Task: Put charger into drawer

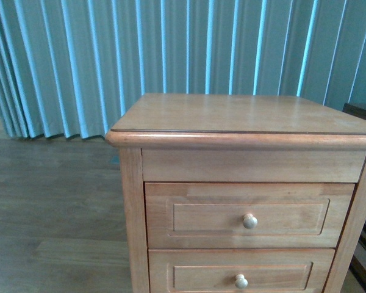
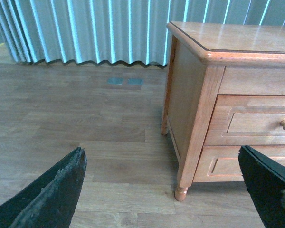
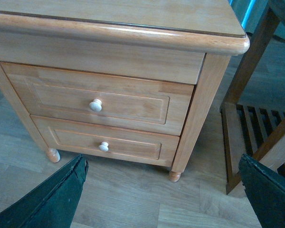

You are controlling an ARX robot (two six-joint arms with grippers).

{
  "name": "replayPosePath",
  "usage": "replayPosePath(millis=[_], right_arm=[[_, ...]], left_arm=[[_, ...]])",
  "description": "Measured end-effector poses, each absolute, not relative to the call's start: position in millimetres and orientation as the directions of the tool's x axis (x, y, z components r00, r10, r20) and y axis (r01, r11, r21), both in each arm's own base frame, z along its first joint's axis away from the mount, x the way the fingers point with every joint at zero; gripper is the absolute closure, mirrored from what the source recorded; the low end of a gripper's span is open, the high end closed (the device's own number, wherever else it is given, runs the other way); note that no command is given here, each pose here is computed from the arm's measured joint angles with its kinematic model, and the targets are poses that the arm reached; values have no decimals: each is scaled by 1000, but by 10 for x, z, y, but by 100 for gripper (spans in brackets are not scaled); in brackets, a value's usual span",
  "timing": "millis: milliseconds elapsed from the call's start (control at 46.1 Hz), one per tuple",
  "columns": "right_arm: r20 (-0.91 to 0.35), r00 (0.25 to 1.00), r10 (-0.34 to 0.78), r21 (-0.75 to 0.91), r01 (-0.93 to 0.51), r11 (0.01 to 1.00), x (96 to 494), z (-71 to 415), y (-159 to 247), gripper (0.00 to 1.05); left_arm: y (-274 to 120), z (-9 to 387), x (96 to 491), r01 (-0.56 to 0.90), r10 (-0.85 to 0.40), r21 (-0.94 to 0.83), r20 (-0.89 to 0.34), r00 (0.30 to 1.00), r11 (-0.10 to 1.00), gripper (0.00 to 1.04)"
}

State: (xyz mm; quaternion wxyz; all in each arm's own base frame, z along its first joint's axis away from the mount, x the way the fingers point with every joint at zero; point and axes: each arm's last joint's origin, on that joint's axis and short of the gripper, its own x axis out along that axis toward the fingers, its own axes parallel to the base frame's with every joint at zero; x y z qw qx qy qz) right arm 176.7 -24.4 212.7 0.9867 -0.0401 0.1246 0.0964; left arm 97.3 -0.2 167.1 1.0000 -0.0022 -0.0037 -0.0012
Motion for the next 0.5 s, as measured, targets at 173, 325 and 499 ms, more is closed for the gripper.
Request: replayPosePath(millis=[173,325,499], right_arm=[[-238,958,160,-51,-176,983,1770,2110,-241,10],[-10,1000,-10,-31,10,999,1625,1988,-176,44],[-11,1000,-15,-15,15,1000,1495,1878,-94,77]], left_arm=[[-2,1671,973,2,-2,-4,7,1000,1000,6],[-2,1671,973,2,-2,-4,7,1000,1000,6],[-2,1671,973,2,-2,-4,7,1000,1000,6]])
